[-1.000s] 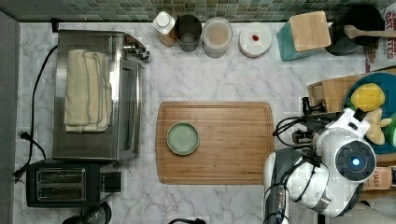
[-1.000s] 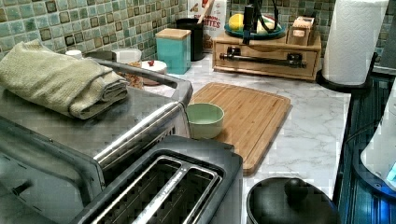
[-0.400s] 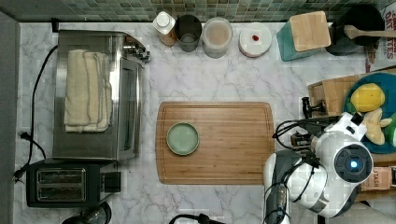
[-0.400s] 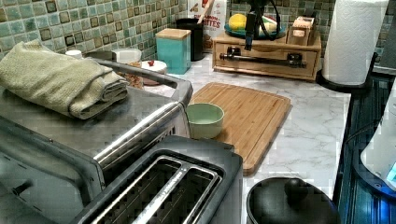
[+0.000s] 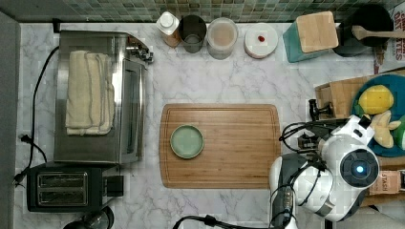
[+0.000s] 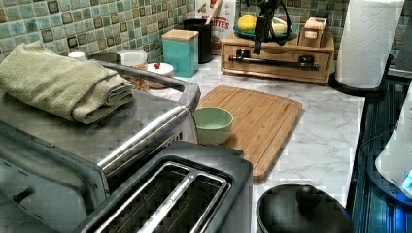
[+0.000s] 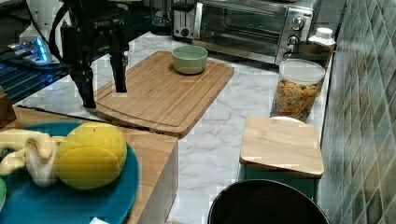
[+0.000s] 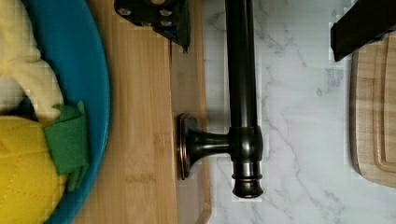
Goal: Open the drawer.
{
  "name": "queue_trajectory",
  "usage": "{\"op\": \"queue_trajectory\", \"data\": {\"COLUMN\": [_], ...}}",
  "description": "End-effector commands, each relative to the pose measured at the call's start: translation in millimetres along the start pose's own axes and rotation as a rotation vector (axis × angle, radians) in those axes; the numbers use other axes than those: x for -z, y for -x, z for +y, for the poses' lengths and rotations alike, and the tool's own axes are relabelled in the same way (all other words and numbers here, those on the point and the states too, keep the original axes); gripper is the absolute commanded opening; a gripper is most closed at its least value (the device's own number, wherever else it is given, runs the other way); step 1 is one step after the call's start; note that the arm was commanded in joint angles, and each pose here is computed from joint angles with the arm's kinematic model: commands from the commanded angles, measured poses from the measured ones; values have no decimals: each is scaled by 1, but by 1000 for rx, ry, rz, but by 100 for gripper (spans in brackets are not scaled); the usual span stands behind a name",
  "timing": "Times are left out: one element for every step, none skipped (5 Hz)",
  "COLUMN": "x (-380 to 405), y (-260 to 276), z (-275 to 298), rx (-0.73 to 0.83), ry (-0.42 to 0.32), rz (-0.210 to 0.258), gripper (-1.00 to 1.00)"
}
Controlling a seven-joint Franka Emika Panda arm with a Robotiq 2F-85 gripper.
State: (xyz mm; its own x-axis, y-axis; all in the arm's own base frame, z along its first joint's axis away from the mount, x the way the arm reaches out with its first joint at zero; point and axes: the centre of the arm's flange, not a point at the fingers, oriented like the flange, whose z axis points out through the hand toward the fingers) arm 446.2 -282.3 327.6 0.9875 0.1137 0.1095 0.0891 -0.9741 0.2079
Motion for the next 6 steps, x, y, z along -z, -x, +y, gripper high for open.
{"op": "queue_trajectory", "data": {"x": [-54,-67,-82,-87,-72,-68], "y": [41,47,55,61,49,37], "z": [1,-3,-13,-11,-16,-36], "rx": [-32,-88,-86,-39,38,135], "ry": [-20,-37,-47,-38,-84,-181], "rz": [-31,-64,-61,-43,-80,-87], "gripper": [100,100,100,100,100,100]}}
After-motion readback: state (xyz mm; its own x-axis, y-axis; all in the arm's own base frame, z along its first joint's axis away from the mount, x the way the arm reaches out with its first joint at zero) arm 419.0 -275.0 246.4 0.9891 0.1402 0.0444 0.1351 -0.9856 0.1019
